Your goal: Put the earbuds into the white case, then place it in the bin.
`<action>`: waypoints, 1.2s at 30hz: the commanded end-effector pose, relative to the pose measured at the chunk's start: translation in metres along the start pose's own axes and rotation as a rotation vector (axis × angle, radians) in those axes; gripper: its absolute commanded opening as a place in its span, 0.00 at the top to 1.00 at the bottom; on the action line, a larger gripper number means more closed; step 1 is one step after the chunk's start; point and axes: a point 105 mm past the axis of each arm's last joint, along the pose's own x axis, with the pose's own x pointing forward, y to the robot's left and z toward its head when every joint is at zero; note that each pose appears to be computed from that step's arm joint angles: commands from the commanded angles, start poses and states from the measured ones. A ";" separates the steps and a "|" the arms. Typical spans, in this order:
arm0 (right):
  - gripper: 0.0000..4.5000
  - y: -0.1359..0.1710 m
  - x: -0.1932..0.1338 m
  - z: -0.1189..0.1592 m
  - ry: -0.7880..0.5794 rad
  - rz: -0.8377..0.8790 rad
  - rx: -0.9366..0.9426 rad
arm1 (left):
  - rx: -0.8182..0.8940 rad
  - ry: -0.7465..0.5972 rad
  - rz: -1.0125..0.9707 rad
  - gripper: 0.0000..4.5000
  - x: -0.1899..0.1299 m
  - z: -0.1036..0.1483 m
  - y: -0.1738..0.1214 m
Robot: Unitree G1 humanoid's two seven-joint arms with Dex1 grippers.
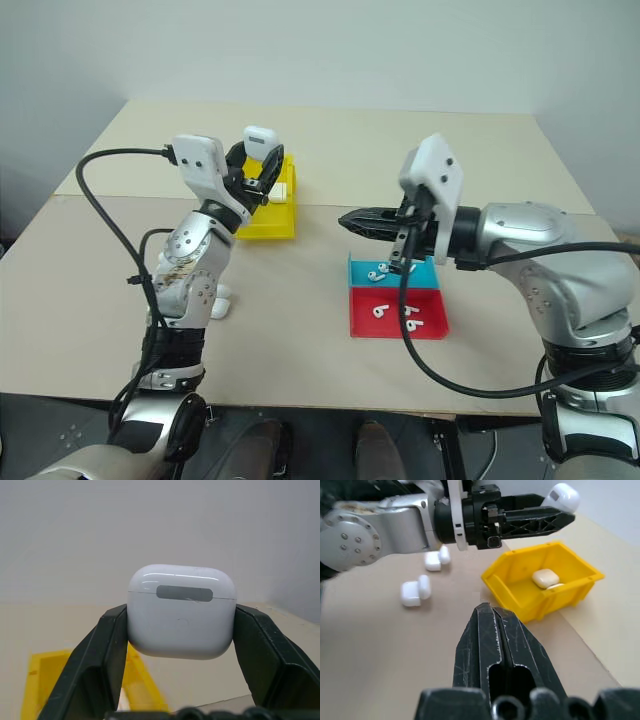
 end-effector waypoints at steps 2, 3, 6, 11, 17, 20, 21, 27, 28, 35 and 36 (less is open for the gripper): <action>0.99 -0.001 0.002 0.011 -0.028 -0.050 -0.057 | 0.073 -0.024 0.065 0.37 0.015 0.003 0.005; 0.99 0.000 0.002 0.012 -0.030 -0.049 -0.055 | 0.070 -0.019 0.079 0.37 0.017 0.001 0.006; 0.99 0.001 0.002 0.012 -0.033 -0.047 -0.053 | 0.055 -0.007 0.114 0.37 0.021 -0.004 0.008; 1.00 0.000 0.000 0.013 -0.040 -0.047 -0.045 | 0.071 0.044 0.139 0.16 0.025 -0.014 0.010; 1.00 0.000 -0.002 0.013 -0.043 -0.046 -0.040 | 0.103 0.035 0.139 0.01 0.021 -0.009 0.016; 1.00 0.001 -0.003 0.011 -0.043 -0.048 -0.030 | 0.069 -0.009 0.092 0.01 0.016 0.008 0.025; 1.00 0.001 -0.003 0.010 -0.044 -0.051 -0.024 | 0.054 -0.029 0.068 0.01 0.013 0.016 0.028; 1.00 -0.003 -0.005 0.003 -0.119 -0.117 -0.023 | 0.108 -0.043 -0.155 0.01 -0.019 0.042 0.032; 1.00 -0.004 -0.006 -0.001 -0.127 -0.135 -0.029 | 0.114 -0.034 -0.207 0.01 -0.029 0.045 0.031; 1.00 0.005 -0.021 -0.032 -0.095 -0.147 0.021 | 0.147 0.042 -0.445 0.01 -0.095 0.060 0.026; 1.00 0.006 -0.023 -0.033 -0.098 -0.141 0.037 | 0.132 0.070 -0.460 0.01 -0.102 0.060 0.027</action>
